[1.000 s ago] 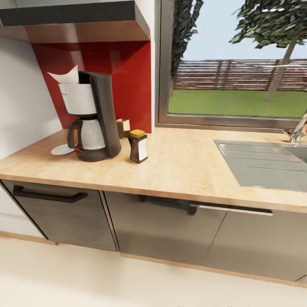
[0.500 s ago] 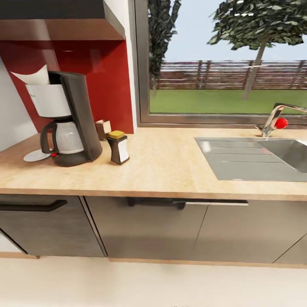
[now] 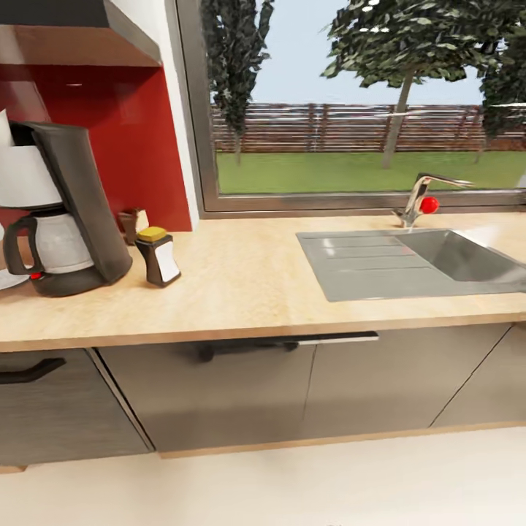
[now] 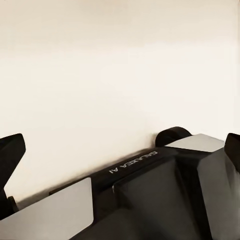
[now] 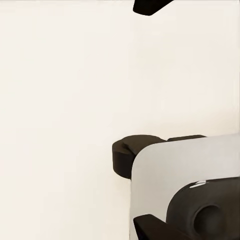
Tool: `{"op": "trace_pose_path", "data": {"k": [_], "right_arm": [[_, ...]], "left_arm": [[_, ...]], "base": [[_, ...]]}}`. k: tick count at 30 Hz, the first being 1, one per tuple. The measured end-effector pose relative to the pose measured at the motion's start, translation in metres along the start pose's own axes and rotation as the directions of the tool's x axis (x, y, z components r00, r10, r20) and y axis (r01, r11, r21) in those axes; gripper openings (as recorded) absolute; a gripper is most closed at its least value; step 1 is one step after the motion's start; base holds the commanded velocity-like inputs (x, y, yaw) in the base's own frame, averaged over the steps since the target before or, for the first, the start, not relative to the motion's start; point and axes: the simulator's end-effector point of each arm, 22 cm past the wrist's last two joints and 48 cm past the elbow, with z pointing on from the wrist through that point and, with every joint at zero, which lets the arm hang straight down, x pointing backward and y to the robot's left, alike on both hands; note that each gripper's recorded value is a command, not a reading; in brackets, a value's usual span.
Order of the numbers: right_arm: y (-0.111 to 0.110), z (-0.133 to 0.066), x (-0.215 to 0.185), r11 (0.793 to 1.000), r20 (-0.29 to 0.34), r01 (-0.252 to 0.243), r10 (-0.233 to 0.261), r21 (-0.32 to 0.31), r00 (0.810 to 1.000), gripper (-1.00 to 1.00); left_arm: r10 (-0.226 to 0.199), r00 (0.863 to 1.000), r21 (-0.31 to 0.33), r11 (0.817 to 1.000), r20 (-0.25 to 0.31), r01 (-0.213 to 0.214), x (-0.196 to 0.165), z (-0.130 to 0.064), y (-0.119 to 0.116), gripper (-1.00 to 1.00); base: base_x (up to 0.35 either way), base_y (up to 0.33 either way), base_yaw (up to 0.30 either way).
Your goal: Set up a coffee station on the kitchen countertop: keep the coffee maker on the countertop, move the bottle of coffee from the kitchen shelf to the counter next to the coffee maker, place a paper coffee filter on top of the coffee maker, put the saucer next to the coffee maker with the coffee cup on the saucer, and place the electric kettle next to the coffee maker.
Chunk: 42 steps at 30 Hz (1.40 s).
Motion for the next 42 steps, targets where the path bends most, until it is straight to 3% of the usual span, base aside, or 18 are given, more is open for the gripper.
{"op": "trace_pose_path", "data": {"k": [26,42], "right_arm": [[0.0005,0.0002,-0.0001,1.000,0.000,0.000,0.000,-0.001,1.000,1.00],[0.0005,0.0002,-0.0002,1.000,0.001,0.001,-0.001,-0.001,1.000,1.00]], "left_arm": [[-0.001,1.000,-0.001,1.000,0.001,0.001,-0.0003,0.0000,0.0002,1.00],[-0.001,1.000,-0.001,1.000,0.001,0.001,0.0001,-0.0003,0.0004,1.00]], "base": [[0.051,-0.201,-0.137],[0.009,-0.019,-0.245]]}}
